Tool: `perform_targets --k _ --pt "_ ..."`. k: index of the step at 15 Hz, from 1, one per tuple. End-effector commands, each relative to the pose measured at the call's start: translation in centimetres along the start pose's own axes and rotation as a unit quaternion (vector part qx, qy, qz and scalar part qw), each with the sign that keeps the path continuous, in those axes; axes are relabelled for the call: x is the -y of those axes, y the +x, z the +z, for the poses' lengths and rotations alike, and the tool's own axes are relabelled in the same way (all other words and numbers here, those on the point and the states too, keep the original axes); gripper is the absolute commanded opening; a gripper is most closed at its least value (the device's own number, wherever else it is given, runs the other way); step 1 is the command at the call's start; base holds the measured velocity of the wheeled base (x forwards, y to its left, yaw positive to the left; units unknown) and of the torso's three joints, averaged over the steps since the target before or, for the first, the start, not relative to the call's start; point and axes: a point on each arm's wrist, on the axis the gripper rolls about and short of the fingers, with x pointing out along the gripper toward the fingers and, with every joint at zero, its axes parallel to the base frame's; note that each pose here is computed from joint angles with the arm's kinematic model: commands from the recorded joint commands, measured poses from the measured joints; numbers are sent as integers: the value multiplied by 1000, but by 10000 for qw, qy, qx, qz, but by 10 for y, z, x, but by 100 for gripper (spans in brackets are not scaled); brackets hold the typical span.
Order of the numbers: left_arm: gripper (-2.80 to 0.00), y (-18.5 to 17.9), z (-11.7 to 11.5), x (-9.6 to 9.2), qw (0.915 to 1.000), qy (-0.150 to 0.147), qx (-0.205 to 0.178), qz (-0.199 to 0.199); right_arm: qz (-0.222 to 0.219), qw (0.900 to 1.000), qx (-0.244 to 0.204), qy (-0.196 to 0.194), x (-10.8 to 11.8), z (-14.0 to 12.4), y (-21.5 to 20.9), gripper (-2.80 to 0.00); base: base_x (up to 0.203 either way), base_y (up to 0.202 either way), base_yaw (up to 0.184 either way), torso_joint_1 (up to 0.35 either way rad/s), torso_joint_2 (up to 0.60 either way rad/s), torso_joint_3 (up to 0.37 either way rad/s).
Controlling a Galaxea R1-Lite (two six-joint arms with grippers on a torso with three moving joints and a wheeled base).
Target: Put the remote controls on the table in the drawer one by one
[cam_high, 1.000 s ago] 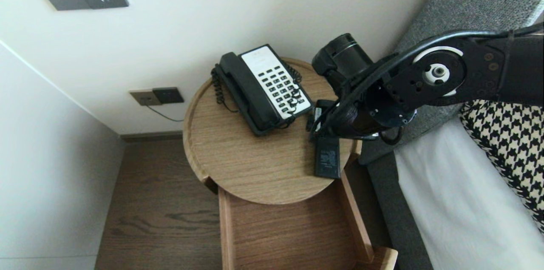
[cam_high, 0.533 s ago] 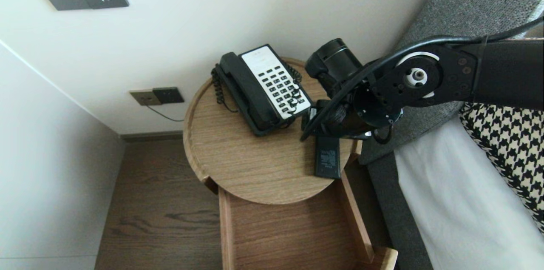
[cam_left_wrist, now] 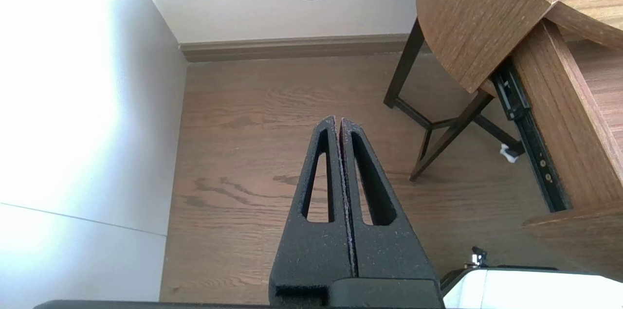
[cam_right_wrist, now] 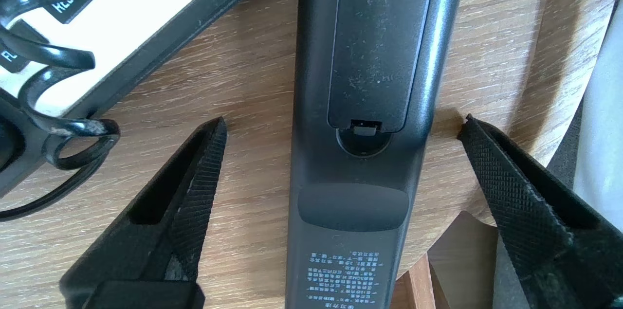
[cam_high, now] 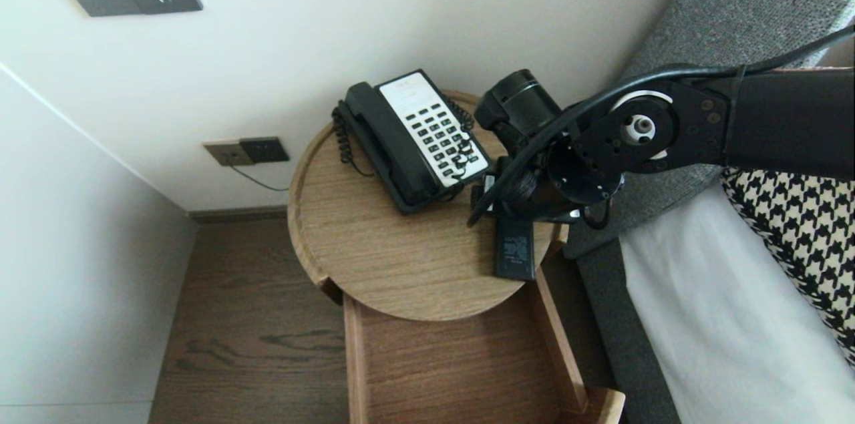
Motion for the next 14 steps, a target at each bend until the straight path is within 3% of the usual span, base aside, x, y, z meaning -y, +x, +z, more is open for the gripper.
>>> perform_targets --k 1,14 --pt "-280 0 0 0 10000 2 0 2 -34 10000 -17 -2 -1 -1 2 -280 0 0 0 0 0 0" --pt "-280 0 0 0 10000 2 0 2 -182 9998 122 11 5 0 -6 -280 0 0 0 0 0 0"
